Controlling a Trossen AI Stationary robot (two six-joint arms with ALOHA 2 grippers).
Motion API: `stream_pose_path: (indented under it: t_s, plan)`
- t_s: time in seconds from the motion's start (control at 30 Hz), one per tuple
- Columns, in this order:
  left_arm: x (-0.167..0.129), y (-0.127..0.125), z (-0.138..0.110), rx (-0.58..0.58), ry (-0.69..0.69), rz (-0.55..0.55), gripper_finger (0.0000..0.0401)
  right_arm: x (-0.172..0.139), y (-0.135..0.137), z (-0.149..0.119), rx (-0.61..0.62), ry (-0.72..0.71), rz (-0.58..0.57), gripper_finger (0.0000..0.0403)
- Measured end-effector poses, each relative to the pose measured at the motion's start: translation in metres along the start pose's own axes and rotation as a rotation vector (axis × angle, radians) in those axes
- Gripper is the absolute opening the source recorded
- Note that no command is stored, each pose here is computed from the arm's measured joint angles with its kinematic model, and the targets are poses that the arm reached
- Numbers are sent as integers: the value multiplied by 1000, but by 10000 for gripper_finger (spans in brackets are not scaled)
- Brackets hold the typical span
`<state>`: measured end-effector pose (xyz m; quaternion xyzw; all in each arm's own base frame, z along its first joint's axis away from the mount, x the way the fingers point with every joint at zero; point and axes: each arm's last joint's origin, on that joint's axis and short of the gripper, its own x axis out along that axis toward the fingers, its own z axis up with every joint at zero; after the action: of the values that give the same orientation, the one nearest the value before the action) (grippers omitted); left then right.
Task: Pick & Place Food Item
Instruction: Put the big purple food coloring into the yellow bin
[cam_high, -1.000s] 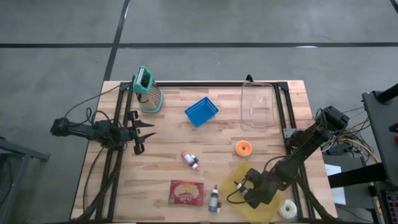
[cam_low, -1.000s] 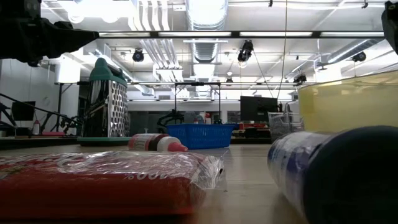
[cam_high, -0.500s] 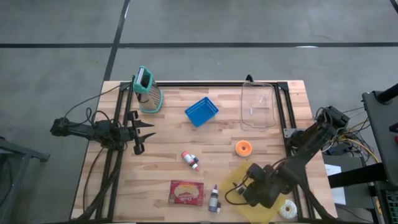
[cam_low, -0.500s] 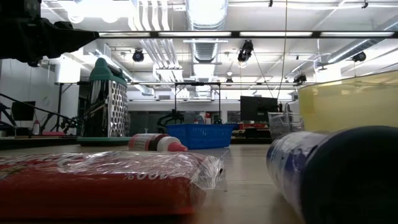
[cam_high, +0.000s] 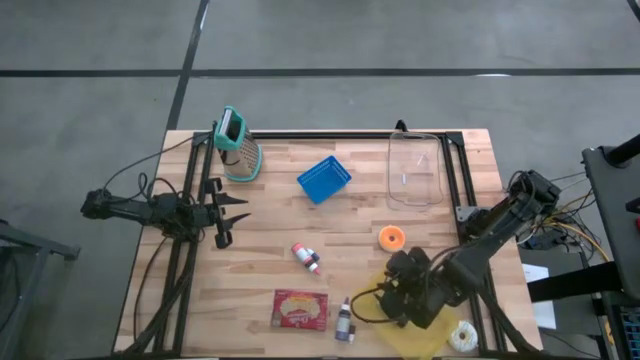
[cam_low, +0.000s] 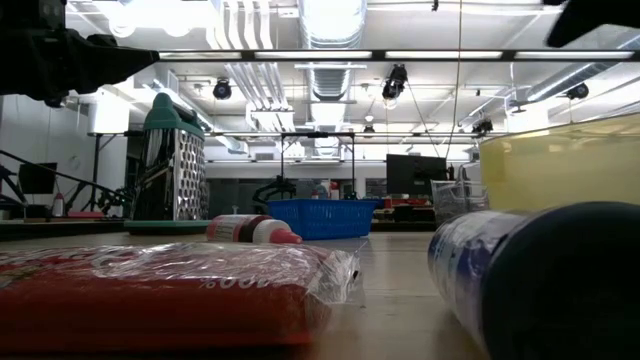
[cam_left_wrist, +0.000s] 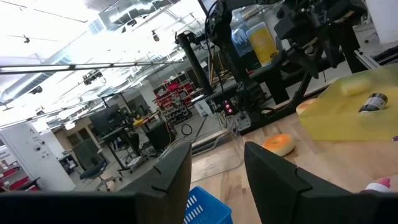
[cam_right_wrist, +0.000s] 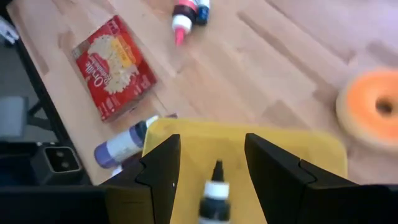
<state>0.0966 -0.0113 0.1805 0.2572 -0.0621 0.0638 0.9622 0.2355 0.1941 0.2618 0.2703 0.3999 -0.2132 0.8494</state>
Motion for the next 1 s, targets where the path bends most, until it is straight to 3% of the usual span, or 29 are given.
stream_pose_path:
  t_s: [0.3,0.47,0.53,0.7,1.0]
  plan:
    - [0,0,0,0,0,0,152,14,5,27,-275,-71,55,176]
    - [0,0,0,0,0,0,152,17,13,40,-435,-131,141,176]
    - [0,0,0,0,0,0,152,18,17,46,-401,-164,182,176]
    - [0,0,0,0,0,0,152,22,16,59,-169,-170,204,176]
    - [0,0,0,0,0,-1,152,40,21,55,165,-78,230,176]
